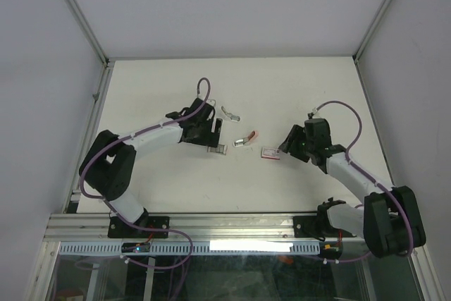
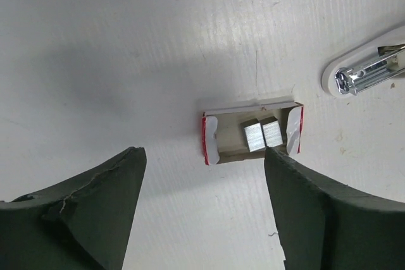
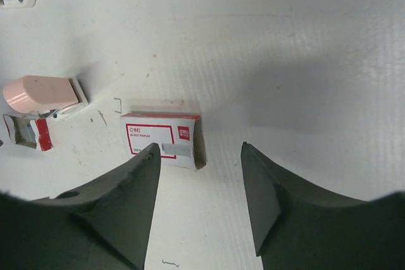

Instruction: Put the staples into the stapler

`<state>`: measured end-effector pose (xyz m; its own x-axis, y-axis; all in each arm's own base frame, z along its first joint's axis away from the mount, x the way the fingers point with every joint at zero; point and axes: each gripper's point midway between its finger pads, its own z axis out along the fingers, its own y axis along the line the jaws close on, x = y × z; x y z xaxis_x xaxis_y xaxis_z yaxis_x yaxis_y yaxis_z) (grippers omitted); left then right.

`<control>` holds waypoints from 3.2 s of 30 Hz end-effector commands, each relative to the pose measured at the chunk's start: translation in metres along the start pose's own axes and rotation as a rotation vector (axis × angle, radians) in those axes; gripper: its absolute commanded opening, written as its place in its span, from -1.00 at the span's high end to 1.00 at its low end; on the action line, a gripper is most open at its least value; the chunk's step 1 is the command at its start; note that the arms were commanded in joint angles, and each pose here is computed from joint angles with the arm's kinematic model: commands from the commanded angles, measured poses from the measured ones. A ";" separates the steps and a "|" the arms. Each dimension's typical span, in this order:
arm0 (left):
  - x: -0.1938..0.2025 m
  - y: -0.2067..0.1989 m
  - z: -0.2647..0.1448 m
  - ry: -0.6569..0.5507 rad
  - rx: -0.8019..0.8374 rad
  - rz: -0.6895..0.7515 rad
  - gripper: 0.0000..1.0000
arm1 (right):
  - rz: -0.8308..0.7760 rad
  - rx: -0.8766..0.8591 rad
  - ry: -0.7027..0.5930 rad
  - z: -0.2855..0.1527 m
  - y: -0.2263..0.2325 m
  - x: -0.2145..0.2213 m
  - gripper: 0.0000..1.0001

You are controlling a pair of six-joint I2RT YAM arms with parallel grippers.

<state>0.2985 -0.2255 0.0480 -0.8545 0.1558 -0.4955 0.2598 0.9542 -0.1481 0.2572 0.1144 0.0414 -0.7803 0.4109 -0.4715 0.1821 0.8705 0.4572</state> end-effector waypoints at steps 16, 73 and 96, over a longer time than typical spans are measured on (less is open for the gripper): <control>-0.143 0.092 -0.201 -0.675 -0.016 -0.202 -0.98 | -0.286 -0.076 -0.085 -0.044 0.171 -0.009 -0.02; -0.127 0.114 -0.224 -0.800 -0.122 -0.204 -0.98 | -0.503 0.239 0.081 0.089 0.227 0.076 0.50; -0.126 0.112 -0.224 -0.802 -0.115 -0.203 -0.98 | -0.524 0.254 0.102 0.097 0.224 0.082 0.62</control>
<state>0.3308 -0.0786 0.2720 -0.3379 -0.2170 -0.9159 0.0225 0.9709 -0.2383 0.2861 0.3644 0.0315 -0.8616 -0.1230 -0.4925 -0.1269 0.9916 -0.0257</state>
